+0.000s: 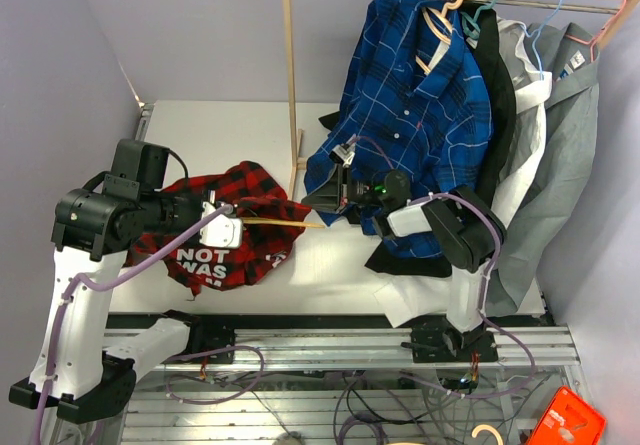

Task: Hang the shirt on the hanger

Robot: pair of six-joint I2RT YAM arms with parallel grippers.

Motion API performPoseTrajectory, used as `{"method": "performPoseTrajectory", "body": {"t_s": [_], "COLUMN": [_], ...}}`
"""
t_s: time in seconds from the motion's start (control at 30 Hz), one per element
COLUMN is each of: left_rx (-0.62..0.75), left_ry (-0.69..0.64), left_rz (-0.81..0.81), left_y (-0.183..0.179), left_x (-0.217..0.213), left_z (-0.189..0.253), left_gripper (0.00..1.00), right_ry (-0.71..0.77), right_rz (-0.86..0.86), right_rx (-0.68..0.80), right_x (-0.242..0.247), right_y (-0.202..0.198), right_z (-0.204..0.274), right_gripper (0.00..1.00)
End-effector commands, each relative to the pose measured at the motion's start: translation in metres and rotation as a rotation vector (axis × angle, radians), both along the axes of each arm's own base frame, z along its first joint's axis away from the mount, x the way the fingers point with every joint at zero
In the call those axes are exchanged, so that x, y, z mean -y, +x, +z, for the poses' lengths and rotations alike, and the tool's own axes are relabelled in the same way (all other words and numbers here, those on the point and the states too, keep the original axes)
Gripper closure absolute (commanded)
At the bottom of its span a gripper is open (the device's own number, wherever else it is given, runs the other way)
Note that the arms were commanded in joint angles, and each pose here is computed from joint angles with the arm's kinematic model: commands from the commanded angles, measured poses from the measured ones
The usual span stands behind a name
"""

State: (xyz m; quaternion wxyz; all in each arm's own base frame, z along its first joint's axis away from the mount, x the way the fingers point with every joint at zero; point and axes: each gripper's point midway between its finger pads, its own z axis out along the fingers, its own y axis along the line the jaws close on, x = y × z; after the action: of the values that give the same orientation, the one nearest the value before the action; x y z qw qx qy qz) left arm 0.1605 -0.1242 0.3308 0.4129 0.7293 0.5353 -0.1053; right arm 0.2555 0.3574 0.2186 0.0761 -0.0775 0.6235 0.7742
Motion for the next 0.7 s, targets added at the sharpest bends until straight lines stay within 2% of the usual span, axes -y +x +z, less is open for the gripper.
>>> {"method": "performPoseTrajectory", "body": {"t_s": [0.0, 0.07, 0.13, 0.17, 0.2, 0.5, 0.67], "left_rx": [0.058, 0.057, 0.057, 0.057, 0.059, 0.092, 0.154], "left_ry": [0.042, 0.043, 0.024, 0.016, 0.009, 0.063, 0.146], "left_rz": [-0.012, -0.014, -0.021, -0.023, -0.024, -0.012, 0.05], "left_y": [0.006, 0.006, 0.005, 0.004, 0.004, 0.009, 0.028], "left_x": [-0.005, -0.004, -0.001, 0.0, 0.001, -0.008, -0.023], "left_z": [-0.001, -0.002, 0.002, 0.004, 0.006, 0.003, 0.014], "left_gripper": [0.93, 0.93, 0.93, 0.93, 0.93, 0.93, 0.93], "right_ry": [0.181, 0.171, 0.146, 0.135, 0.131, 0.143, 0.119], "right_rz": [-0.008, 0.007, 0.03, 0.035, 0.028, -0.043, -0.108], "right_rx": [0.29, 0.304, 0.279, 0.268, 0.262, 0.294, 0.279], "right_x": [0.02, 0.02, 0.018, 0.016, 0.016, 0.025, 0.042], "right_y": [-0.023, -0.024, -0.022, -0.022, -0.021, -0.012, 0.008], "right_z": [0.053, 0.051, 0.037, 0.031, 0.026, 0.031, 0.022], "right_gripper": [1.0, 1.0, 0.86, 0.91, 1.0, 1.0, 1.0]}}
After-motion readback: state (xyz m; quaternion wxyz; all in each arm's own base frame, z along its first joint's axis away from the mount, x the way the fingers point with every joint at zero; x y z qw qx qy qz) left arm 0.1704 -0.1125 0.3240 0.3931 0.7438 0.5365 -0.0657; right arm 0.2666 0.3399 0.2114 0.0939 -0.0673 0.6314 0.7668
